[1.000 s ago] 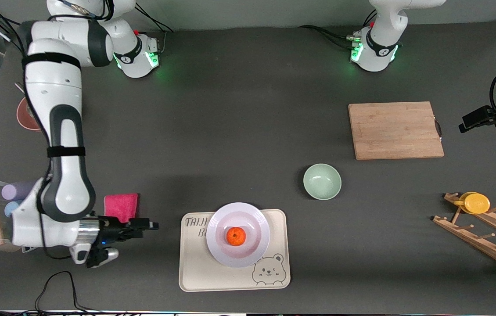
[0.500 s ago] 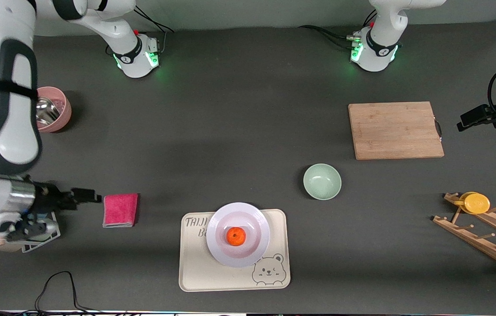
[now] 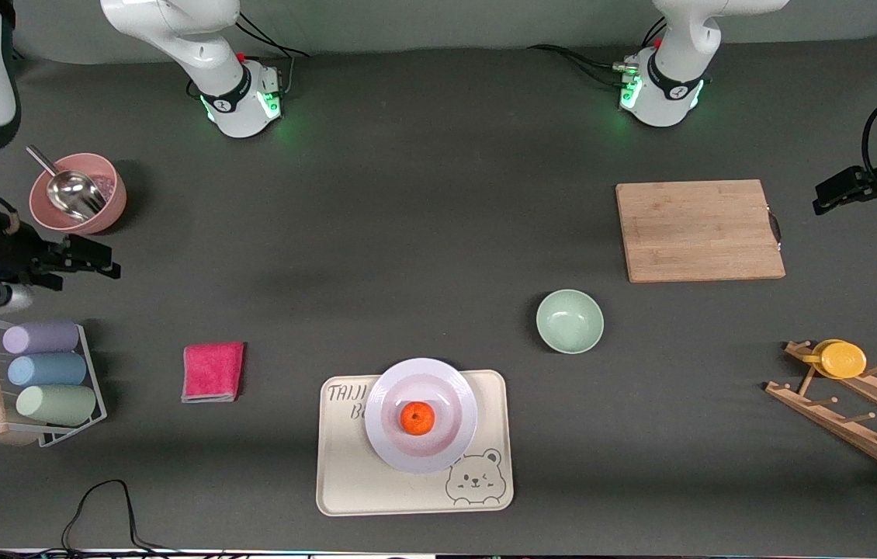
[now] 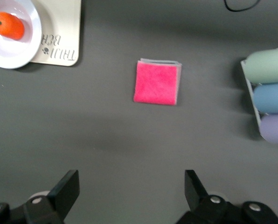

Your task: Place orange and plate with both arms

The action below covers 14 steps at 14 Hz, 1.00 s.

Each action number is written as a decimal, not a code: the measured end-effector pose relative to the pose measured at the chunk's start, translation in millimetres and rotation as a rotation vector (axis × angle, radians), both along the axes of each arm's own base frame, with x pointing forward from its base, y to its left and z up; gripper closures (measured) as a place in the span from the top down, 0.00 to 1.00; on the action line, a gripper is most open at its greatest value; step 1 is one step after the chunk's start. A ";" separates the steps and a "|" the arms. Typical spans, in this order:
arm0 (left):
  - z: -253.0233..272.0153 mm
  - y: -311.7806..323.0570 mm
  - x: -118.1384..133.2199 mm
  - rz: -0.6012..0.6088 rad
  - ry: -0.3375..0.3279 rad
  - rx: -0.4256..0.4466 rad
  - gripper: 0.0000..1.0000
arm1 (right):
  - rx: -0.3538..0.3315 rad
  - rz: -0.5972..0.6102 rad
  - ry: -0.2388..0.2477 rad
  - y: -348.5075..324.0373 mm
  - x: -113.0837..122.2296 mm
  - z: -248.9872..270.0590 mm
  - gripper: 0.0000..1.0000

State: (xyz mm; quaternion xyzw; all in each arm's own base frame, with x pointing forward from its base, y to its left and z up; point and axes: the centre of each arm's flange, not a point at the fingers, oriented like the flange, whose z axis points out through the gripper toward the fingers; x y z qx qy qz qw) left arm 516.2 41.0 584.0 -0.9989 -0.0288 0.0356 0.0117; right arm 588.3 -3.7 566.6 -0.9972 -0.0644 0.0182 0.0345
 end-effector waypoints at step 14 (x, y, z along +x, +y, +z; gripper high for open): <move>14.4 -16.2 -7.6 -0.032 -0.025 0.004 1.00 | -0.067 -0.058 0.012 -6.1 -15.5 14.9 1.00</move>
